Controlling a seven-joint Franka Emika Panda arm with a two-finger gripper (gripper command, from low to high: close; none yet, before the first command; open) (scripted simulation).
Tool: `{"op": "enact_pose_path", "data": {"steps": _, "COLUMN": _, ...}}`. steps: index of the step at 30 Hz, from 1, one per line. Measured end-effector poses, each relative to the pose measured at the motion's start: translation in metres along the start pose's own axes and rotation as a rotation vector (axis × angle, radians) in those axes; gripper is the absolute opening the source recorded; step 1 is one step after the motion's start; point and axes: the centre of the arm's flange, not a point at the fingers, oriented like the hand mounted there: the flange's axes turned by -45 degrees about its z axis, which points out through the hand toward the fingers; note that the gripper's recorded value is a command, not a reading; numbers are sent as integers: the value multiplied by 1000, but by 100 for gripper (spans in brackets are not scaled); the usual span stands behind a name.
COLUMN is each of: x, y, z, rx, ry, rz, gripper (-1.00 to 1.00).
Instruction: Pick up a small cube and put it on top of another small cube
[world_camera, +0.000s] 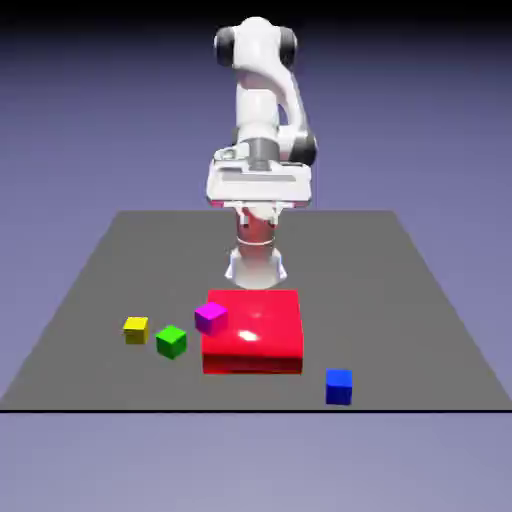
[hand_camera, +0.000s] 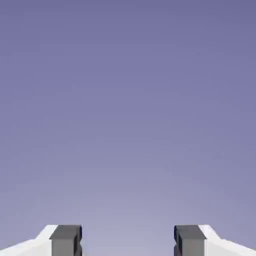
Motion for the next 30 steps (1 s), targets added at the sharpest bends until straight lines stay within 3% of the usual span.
{"op": "enact_pose_path", "data": {"steps": 12, "x": -24, "y": -82, "z": 128, "rx": -3, "ry": -305, "rz": 61, "gripper": 0}}
{"op": "enact_pose_path", "data": {"steps": 24, "x": -107, "y": -169, "z": 242, "rx": -42, "ry": -571, "rz": 140, "gripper": 0}}
{"op": "enact_pose_path", "data": {"steps": 30, "x": -137, "y": -172, "z": 286, "rx": -42, "ry": -574, "rz": 146, "gripper": 0}}
